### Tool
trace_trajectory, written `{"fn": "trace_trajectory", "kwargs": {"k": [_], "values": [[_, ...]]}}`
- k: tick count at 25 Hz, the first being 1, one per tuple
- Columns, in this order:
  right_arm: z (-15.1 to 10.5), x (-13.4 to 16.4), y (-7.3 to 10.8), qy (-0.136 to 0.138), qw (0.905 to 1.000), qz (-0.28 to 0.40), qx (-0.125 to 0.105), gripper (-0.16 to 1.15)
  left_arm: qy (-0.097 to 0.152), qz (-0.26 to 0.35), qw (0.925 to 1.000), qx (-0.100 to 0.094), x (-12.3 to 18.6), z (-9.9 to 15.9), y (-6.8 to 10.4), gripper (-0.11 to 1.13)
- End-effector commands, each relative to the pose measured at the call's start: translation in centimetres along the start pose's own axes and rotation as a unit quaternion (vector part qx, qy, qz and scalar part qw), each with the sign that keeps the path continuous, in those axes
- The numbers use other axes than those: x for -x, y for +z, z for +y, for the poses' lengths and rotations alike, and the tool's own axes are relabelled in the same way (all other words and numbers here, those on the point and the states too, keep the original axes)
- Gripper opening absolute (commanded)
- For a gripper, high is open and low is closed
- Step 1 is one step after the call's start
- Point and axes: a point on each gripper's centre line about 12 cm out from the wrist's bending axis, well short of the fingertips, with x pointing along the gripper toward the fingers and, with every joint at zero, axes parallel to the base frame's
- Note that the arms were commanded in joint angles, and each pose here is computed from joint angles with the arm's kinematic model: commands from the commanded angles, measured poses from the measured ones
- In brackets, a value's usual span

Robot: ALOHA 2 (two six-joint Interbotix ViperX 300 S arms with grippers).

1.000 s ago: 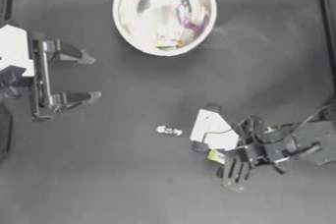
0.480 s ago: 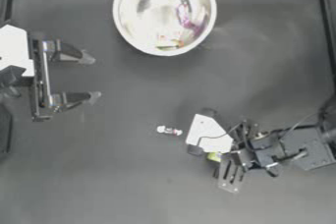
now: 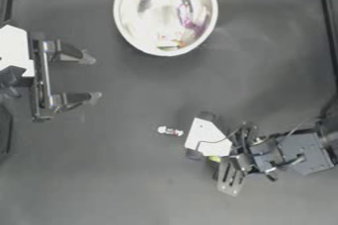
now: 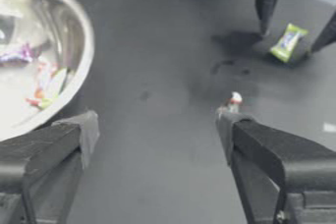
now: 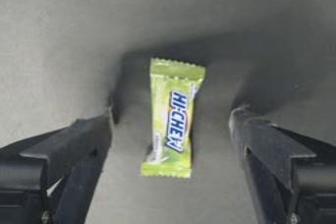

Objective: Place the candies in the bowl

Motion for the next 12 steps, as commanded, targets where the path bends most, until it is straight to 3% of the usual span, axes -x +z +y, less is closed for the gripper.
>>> {"fn": "trace_trajectory", "kwargs": {"k": [1, 8, 12], "values": [[0.44, 0.58, 0.59, 0.008, 0.9999, -0.012, 0.0, 0.99, 0.0, -0.013, 0.9999, 0.003, 0.2, 0.04, 0.71, 1.02], [0.72, 0.36, 0.45, 0.007, 0.9999, -0.01, 0.002, 0.97, 0.0, -0.011, 0.9999, 0.003, 0.2, 0.0, 0.65, 1.02], [0.73, 0.36, 0.47, 0.008, 0.9999, -0.011, 0.001, 0.78, 0.0, -0.011, 0.9999, 0.004, 0.23, 0.04, 0.68, 1.02]]}}
